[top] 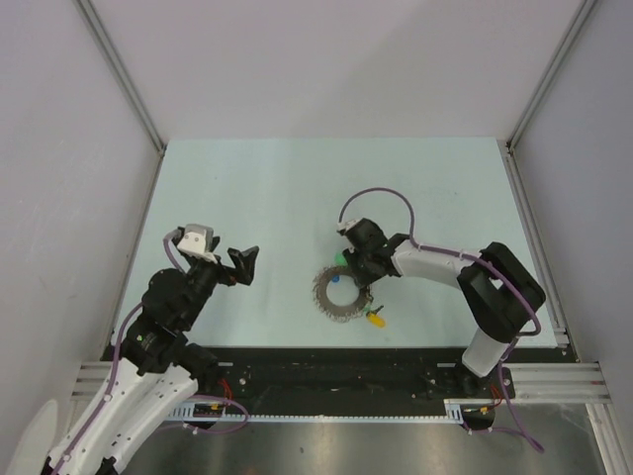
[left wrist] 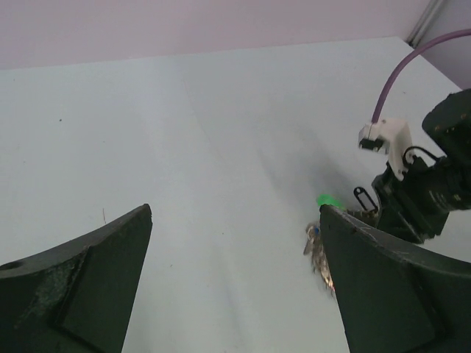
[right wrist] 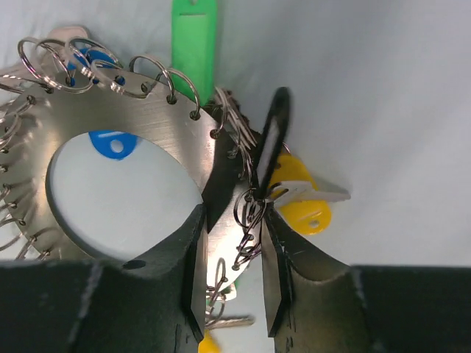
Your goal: Put the keys on the keyring
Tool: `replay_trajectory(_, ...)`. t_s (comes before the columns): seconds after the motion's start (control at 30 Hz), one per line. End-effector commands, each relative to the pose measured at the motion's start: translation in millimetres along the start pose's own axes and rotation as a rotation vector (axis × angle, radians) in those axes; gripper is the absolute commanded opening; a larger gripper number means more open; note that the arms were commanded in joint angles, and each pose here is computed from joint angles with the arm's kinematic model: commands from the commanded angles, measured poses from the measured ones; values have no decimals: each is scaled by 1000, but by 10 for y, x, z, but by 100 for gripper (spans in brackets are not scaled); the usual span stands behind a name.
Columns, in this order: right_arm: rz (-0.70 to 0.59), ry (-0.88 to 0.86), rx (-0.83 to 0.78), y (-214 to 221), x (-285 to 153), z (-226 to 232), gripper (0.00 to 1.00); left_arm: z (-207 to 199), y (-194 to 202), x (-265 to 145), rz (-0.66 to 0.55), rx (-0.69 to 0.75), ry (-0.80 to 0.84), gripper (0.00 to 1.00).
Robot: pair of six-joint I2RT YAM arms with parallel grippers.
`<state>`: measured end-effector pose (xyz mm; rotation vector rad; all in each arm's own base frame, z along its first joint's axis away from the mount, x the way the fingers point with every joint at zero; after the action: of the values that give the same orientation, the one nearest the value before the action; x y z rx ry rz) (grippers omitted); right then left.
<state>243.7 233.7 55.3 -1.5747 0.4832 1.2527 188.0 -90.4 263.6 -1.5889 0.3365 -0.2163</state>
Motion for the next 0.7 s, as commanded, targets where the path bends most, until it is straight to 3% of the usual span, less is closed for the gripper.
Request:
replay_trajectory(0.0,-62,158,208,-268,100,-640,24,47,-10,36,-18,-49,-3,100)
replay_trajectory(0.13,-144,155,416,-459,12,-1171,39,157,-19,49,-21,-80,-53,100)
replay_trajectory(0.27,-275,105,515,-704,-273,-1365,59,302,-35,38,-26,-97,-134,100)
replay_trajectory(0.5,-567,159,636,-801,-1236,-1729,85,609,-206,-145,-92,-147,-355,100)
replay_trajectory(0.53,-657,165,642,-809,-1535,-1741,87,652,-252,-196,-113,-153,-385,100)
replay_trajectory(0.6,-732,217,668,-725,-1796,-1819,100,672,-357,-287,-153,-173,-402,100)
replay_trajectory(0.67,-831,266,678,-588,-2153,-1810,99,683,-468,-409,-229,-191,-408,100)
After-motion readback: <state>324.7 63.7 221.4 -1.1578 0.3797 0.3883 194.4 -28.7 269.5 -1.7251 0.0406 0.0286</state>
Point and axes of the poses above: each gripper's point midway between its finger pads, its own x axis out along the fingers, its own z axis along the line the jaws close on, y = z × x, the point moved 4 cm from there along -x, back along the fingers, and after that the axes turned 4 degrees about x, right-handed, at the moved point
